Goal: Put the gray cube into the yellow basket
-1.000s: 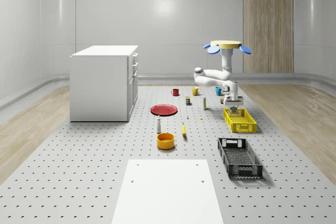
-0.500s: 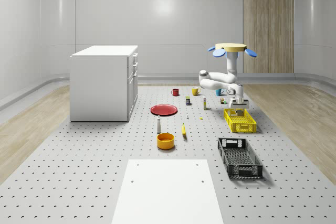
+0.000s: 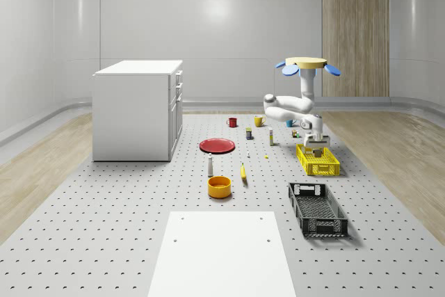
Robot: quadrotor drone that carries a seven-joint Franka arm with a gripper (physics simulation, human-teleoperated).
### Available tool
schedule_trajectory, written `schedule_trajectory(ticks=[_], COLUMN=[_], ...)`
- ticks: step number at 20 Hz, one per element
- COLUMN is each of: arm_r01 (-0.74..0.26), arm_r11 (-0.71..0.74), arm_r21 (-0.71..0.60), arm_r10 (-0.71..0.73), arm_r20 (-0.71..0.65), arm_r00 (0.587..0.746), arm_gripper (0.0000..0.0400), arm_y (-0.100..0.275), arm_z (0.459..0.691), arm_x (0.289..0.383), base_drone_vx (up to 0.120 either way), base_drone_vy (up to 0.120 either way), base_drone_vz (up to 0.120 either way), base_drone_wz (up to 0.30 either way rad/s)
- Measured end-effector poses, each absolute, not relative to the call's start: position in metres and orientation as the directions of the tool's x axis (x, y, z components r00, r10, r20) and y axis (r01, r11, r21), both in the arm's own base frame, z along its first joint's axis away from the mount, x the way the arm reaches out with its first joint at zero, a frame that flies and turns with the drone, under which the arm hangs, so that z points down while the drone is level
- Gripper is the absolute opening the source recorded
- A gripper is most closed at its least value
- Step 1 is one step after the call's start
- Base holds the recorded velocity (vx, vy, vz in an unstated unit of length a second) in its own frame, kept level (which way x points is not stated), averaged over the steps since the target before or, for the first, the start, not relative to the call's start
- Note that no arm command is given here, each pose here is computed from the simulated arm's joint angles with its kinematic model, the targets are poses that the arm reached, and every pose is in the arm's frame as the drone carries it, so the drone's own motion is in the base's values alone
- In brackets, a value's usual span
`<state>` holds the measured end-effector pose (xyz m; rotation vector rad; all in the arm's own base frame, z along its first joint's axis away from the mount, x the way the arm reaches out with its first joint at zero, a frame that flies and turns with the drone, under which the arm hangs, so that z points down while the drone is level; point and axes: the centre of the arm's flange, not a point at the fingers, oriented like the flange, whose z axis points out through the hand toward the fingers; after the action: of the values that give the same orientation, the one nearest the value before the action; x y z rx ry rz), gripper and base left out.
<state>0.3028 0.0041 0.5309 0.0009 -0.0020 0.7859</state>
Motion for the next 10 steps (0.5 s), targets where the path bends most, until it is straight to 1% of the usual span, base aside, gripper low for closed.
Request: schedule_trajectory(ticks=[6,8,10], arm_r01=[-0.708,-0.708,-0.708], arm_r11=[0.707,0.707,0.707], arm_r21=[0.000,0.000,0.000], arm_r10=[0.708,0.708,0.708], arm_r20=[0.002,0.002,0.002], arm_r00=[0.707,0.707,0.707], arm_gripper=[0.0250,0.0301,0.0340], arm_y=[0.004,0.004,0.004], arm_z=[0.552,0.556,0.557], arm_x=[0.3028,0.3028,0.3028], base_drone_vx=[0.000,0.000,0.000], base_drone_vy=[0.000,0.000,0.000], base_drone_vz=[0.000,0.000,0.000], base_drone_wz=[0.000,0.000,0.000])
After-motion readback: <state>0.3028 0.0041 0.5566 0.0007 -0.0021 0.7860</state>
